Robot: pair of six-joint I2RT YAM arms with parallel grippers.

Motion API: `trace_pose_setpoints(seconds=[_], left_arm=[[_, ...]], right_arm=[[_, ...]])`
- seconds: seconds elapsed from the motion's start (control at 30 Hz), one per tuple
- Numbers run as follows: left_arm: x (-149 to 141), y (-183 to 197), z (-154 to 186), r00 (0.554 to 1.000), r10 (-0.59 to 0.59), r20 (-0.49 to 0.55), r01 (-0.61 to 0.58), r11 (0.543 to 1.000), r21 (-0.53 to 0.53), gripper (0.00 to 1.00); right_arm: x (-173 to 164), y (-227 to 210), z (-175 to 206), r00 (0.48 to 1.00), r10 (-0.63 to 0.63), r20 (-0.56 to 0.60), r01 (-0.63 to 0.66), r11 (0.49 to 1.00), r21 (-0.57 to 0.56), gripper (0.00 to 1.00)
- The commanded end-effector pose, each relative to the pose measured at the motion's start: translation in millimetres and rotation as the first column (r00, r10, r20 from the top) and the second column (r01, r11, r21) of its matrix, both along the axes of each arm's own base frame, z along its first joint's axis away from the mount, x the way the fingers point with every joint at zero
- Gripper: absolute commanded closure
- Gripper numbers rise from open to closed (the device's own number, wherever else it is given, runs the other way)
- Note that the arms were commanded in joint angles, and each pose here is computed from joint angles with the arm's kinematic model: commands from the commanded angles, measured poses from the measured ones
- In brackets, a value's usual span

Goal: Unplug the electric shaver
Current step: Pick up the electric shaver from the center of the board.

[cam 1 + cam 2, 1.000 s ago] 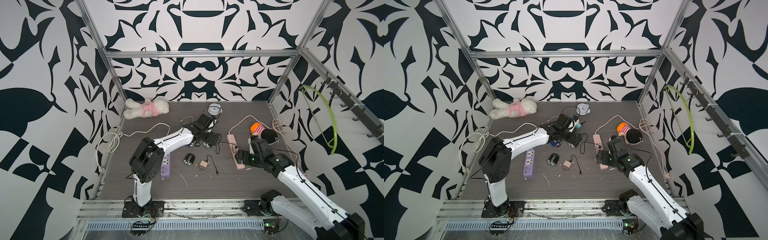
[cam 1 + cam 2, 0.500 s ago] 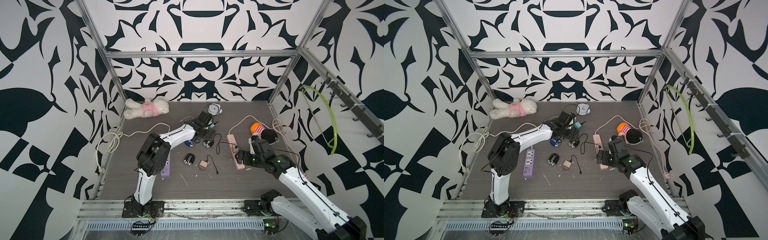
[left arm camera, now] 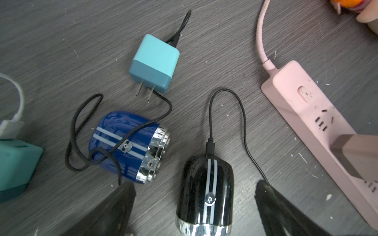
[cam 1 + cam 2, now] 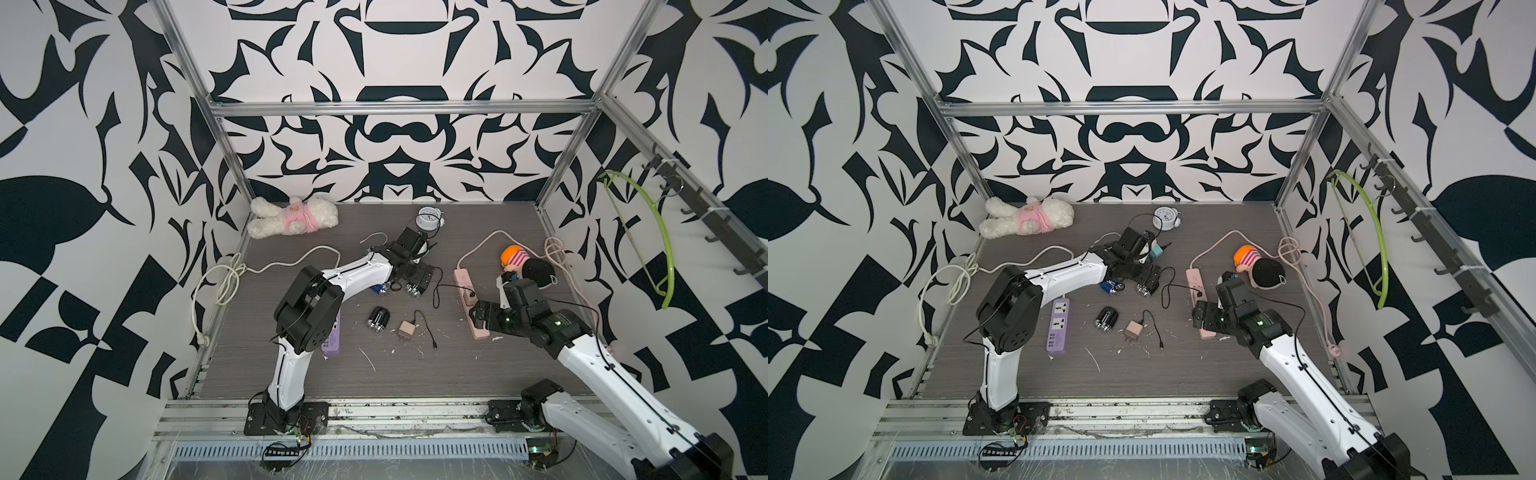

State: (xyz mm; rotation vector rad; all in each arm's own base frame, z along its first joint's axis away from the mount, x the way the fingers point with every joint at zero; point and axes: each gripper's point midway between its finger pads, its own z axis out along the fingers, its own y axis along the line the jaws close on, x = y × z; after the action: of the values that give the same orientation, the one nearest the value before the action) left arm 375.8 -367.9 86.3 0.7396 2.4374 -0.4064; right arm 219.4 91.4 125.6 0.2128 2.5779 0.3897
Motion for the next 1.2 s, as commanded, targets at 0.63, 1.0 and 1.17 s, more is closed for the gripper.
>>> trace_pose_setpoints(seconds=[0.63, 1.0, 1.17], left_arm=[[-17.0, -5.4, -48.1, 0.997, -0.039, -0.072, 0.044, 0.996, 0.075, 0.07], [-38.4, -2.0, -65.8, 0.99, -0.09, -0.108, 0.101, 0.99, 0.101, 0.07], [-39.4, 2.9, -66.5, 0.993, -0.083, -0.083, 0.092, 0.988, 0.12, 0.08]], right_arm=[[-0.1, 0.3, -0.5, 1.0, -0.002, 0.014, 0.002, 1.0, 0.012, 0.07], [-0.1, 1.6, -1.2, 1.0, 0.001, 0.01, -0.002, 1.0, 0.017, 0.09], [0.0, 3.2, -0.2, 1.0, 0.005, 0.01, -0.005, 1.0, 0.025, 0.11]])
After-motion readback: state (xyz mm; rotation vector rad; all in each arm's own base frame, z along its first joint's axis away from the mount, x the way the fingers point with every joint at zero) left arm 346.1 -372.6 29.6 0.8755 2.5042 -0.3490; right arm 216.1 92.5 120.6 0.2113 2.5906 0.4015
